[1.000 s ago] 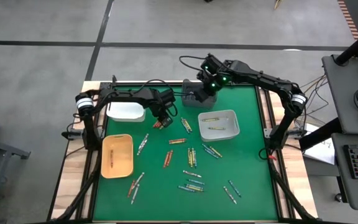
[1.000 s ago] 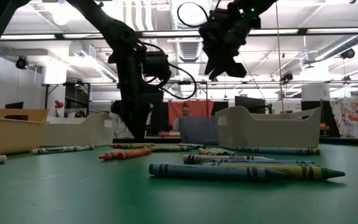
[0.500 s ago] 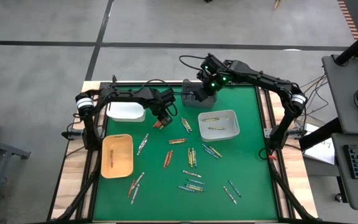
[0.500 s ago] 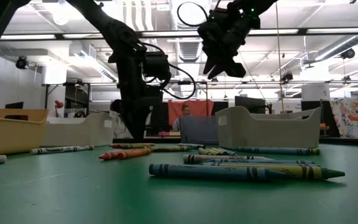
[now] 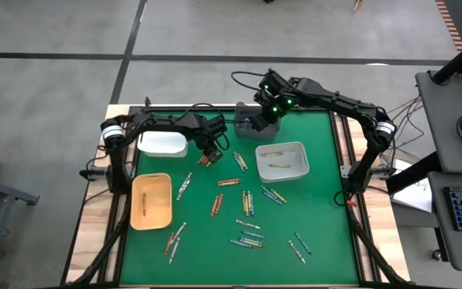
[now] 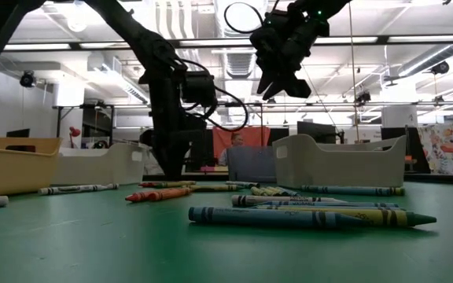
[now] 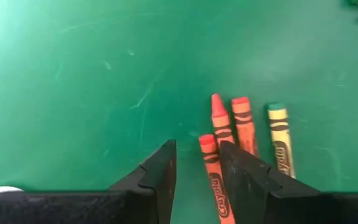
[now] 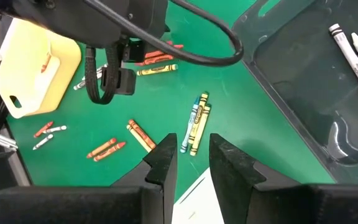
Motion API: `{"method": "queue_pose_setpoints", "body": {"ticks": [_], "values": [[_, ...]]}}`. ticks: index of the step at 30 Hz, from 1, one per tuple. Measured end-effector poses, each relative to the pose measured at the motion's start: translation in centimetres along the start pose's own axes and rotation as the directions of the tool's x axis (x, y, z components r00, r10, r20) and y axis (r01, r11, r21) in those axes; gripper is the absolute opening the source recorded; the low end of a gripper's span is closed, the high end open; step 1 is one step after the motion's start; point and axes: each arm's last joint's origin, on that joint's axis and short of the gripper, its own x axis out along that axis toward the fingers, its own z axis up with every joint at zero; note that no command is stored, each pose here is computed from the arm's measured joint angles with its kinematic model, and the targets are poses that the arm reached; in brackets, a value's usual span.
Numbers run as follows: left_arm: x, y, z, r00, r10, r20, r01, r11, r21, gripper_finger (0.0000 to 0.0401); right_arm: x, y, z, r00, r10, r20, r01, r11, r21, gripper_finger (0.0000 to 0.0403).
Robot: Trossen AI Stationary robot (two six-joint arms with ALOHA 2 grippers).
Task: Sort crayons
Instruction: Put the orange crayon into the orange bin
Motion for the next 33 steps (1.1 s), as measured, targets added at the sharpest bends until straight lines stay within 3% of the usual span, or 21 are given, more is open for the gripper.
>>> {"method": "queue_pose_setpoints", "body": {"ticks": [16,28,33], "values": [[0.65,-0.06,-0.07,1.0,0.002,-0.013,-0.002,1.0,0.001,0.0105,0.0,0.04,0.11,1.0,0.004,0.01,-0.004,1.0,0.01,0.0082],[0.76,-0.12,0.0,1.0,-0.004,0.004,0.004,1.0,0.0,0.0009,0.0,0.06,0.16,1.0,0.005,0.016,-0.005,1.0,0.009,0.0082],[0.61,-0.13,0.23,1.0,-0.005,0.015,0.005,1.0,-0.001,0.0008,-0.01,0.05,0.18,1.0,-0.002,0.019,0.002,1.0,0.008,0.0082]]}}
